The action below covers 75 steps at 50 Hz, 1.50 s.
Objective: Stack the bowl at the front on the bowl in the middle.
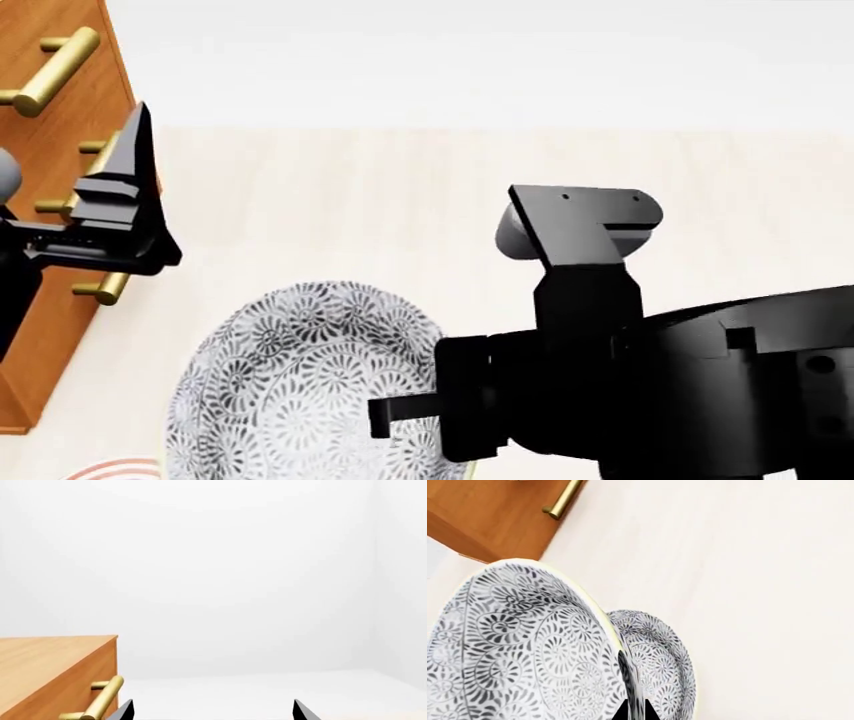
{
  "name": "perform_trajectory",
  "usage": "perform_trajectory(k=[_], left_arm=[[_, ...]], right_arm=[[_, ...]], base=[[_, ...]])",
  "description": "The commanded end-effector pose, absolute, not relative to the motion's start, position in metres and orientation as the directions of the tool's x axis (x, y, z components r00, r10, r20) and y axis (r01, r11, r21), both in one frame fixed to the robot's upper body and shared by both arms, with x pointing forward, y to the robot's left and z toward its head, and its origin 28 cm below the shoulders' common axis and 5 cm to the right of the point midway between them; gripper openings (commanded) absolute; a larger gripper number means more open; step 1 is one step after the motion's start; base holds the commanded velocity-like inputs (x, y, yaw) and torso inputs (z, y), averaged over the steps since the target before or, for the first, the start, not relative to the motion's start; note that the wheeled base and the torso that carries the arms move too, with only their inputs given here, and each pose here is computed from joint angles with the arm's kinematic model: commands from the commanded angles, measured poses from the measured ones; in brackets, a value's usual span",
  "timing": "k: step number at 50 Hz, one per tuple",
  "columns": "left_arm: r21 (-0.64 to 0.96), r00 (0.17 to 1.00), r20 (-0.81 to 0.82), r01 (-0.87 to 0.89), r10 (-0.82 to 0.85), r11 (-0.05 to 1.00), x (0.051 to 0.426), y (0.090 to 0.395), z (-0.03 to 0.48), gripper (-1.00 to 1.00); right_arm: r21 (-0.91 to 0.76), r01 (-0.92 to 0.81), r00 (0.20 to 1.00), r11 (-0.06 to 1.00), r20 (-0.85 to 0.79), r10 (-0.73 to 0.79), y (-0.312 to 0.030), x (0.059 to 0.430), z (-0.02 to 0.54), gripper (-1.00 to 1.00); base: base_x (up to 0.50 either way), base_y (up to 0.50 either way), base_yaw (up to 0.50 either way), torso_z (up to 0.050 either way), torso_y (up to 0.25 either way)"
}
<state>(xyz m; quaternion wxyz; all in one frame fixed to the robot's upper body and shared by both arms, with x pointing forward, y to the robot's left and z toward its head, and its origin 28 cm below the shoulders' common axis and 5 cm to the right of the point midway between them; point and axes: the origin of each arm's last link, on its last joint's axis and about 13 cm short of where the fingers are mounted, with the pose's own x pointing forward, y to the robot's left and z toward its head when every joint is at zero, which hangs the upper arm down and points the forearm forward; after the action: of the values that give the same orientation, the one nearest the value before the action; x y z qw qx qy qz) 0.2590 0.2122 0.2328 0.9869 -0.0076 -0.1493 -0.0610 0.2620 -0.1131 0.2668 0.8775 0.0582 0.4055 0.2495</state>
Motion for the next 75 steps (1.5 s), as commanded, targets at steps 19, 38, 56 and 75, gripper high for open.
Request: perform_trajectory(k=[19, 38, 56, 75], left_arm=[[0.004, 0.951, 0.284, 0.122, -0.119, 0.992, 0.259, 0.213, 0.228, 1.00], [0.007, 0.952, 0.280, 0.128, -0.125, 0.992, 0.257, 0.213, 0.227, 1.00], [0.005, 0.952, 0.278, 0.131, -0.127, 0.991, 0.258, 0.212, 0.226, 1.00], [0.012, 0.947, 0.295, 0.127, -0.125, 0.992, 0.257, 0.211, 0.226, 1.00]], right_arm=[[0.373, -0.344, 0.471, 0.862, -0.725, 0.502, -0.111, 0.287, 0.235, -1.00], [0.358, -0.315, 0.460, 0.879, -0.753, 0.471, -0.111, 0.295, 0.220, -1.00], [0.347, -0.330, 0.444, 0.878, -0.763, 0.469, -0.111, 0.294, 0.218, 1.00], [-0.081, -0.050, 0.894, 0.995, 0.441, 0.081, -0.094, 0.260, 0.255, 1.00]], base=[[0.00, 0.00, 0.00, 0.000, 0.000], [0.00, 0.00, 0.00, 0.000, 0.001], [0.00, 0.00, 0.00, 0.000, 0.000], [0.00, 0.00, 0.00, 0.000, 0.000]])
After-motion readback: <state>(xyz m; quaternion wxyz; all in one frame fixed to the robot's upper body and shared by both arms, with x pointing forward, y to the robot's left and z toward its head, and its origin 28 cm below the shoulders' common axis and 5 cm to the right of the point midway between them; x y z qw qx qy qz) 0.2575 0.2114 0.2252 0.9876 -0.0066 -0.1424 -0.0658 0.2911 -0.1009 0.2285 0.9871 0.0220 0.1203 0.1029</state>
